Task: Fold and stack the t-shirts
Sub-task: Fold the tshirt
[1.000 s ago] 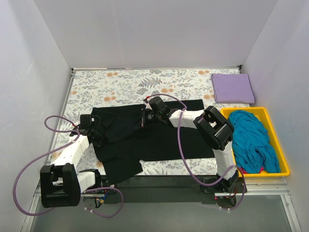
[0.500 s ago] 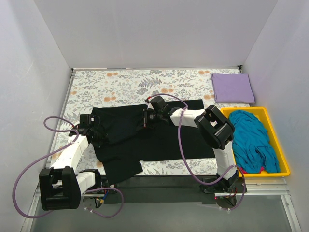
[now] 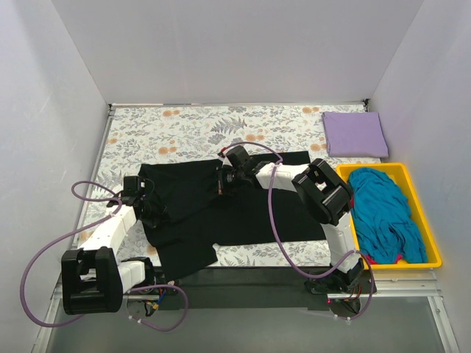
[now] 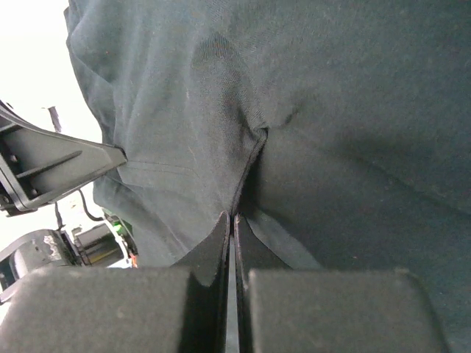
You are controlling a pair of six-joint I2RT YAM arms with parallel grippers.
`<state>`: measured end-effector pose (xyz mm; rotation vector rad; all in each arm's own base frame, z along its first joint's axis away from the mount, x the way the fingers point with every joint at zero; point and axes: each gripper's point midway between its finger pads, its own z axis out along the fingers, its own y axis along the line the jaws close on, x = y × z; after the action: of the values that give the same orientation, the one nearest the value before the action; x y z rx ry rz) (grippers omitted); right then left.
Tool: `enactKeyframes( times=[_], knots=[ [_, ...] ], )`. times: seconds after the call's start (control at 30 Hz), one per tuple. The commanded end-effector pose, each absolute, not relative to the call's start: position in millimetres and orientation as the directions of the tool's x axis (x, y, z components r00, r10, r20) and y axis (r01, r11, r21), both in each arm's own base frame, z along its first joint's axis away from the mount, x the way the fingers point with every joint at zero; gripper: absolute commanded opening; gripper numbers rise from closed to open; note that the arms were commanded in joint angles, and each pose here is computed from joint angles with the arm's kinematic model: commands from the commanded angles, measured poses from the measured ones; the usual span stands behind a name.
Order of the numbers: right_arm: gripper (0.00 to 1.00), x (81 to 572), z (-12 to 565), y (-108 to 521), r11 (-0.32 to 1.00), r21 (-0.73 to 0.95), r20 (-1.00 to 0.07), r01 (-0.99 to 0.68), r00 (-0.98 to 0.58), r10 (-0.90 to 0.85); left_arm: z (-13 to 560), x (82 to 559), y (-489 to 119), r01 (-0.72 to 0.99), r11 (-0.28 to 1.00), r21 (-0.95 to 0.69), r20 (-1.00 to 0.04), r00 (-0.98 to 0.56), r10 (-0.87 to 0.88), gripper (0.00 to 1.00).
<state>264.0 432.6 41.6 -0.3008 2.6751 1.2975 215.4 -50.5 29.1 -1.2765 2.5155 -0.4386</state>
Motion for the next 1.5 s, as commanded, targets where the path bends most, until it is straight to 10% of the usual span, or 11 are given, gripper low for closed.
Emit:
enactKeyframes(
  times=[0.0, 0.2, 0.4, 0.73, 1.03, 1.47],
  knots=[
    [0.01, 275.1, 49.1, 436.4, 0.601, 0.745, -0.268, -0.288, -0.955, -0.126, 27.4, 212.4, -56.1, -0.723, 0.561, -0.403, -0.09, -0.579, -0.811, 0.07],
    [0.01, 273.7, 47.8, 435.1, 0.603, 0.741, -0.269, -0.295, -0.953, -0.137, 21.5, 208.3, -54.3, -0.74, 0.561, -0.372, -0.078, -0.577, -0.813, 0.08],
    [0.31, 275.4, 56.9, 427.3, 0.609, 0.714, -0.306, -0.345, -0.936, -0.172, 37.5, 214.5, -48.2, -0.742, 0.55, -0.383, -0.124, -0.549, -0.826, 0.44],
    [0.52, 361.4, 109.2, 333.6, 0.704, 0.56, -0.554, -0.437, -0.829, -0.073, 102.3, 307.5, 20.9, -0.703, 0.602, -0.378, -0.48, -0.408, -0.777, 0.63],
    [0.47, 440.7, 92.9, 209.1, 0.813, 0.515, -0.578, -0.272, -0.811, 0.095, 74.6, 375.3, 48.5, -0.723, 0.606, -0.332, -0.51, -0.403, -0.76, 0.57],
    [0.45, 480.1, 17.2, 136.5, 0.808, 0.587, -0.446, -0.042, -0.85, 0.28, 20.5, 372.6, 68.1, -0.793, 0.556, -0.25, -0.458, -0.409, -0.789, 0.24]
  ],
)
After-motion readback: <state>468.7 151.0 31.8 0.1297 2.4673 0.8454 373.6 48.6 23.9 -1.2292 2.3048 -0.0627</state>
